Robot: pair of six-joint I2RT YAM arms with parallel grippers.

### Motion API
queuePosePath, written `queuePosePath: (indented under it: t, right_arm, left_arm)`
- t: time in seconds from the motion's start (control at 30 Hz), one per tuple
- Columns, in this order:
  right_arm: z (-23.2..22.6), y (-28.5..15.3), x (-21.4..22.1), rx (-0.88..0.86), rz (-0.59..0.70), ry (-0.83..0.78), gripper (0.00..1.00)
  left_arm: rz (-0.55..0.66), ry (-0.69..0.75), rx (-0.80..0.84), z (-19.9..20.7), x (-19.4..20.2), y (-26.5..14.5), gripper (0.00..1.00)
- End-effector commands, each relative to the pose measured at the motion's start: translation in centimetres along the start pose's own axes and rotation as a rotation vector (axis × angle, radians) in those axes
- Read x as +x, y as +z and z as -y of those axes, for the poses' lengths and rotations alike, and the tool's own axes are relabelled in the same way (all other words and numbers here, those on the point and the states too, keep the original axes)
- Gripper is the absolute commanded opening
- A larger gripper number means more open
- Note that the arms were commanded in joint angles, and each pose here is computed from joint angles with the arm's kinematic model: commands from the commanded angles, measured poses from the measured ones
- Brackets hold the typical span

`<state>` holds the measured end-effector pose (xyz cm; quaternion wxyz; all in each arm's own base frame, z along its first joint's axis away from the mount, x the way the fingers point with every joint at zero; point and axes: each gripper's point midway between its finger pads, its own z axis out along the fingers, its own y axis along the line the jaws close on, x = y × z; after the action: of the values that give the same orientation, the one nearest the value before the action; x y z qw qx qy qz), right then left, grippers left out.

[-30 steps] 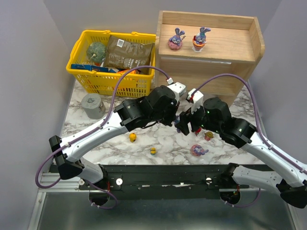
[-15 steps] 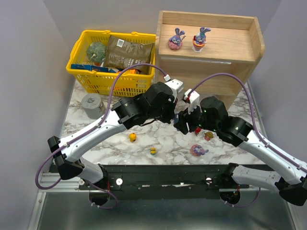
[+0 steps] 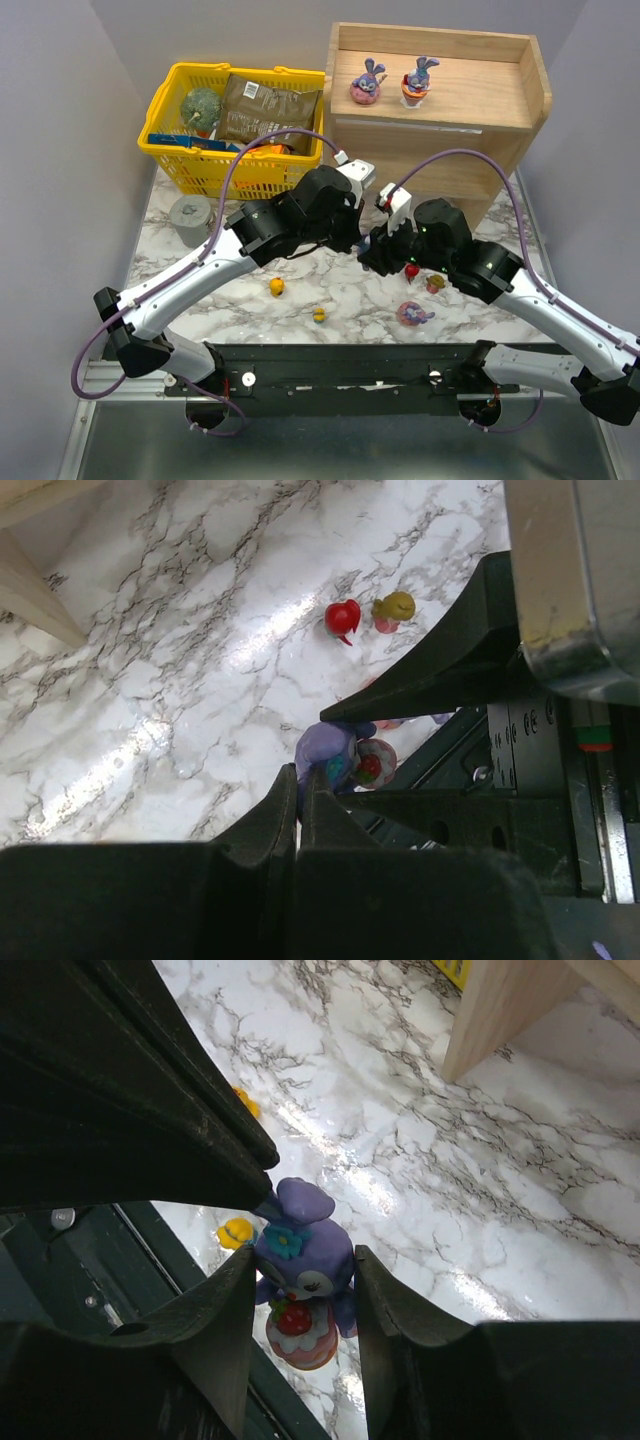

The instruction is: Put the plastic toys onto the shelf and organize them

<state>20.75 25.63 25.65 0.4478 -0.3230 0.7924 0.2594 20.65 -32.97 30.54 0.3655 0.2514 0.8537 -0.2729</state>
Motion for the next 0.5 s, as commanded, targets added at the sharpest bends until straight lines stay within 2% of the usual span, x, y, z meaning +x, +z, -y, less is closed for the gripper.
queuePosePath:
  t: [0.0,0.1,0.13,0.23,0.33,0.47]
  right_arm:
    - [-0.4,-0.4,-2.3,-0.002,0.064,0.017,0.01]
    - [0.2,-1.0,-3.4,0.036,0.098,0.027,0.01]
    - [0.1,-1.5,-4.1,0.033,0.12,0.029,0.01]
    - [1.8,-2.3,-5.1,0.138,0.153,0.04,0.01]
    - [3.4,-3.3,-6.5,0.232,0.181,0.041,0.01]
    - [5.6,-5.1,-9.3,0.378,0.233,0.04,0.01]
  left_arm:
    - [0.09,-0.03,0.062,1.1,-2.3,-2.4,0.22]
    - [0.139,-0.038,0.039,0.4,-3.1,-3.2,0.54]
    - [0.154,-0.04,0.024,0.0,-3.3,-3.4,0.68]
    - [0.226,-0.046,-0.076,-2.1,-4.2,-4.3,0.88]
    - [0.322,-0.068,-0.191,-4.7,-5.0,-5.8,0.96]
    - [0.49,-0.105,-0.268,-7.0,-6.1,-8.9,0.99]
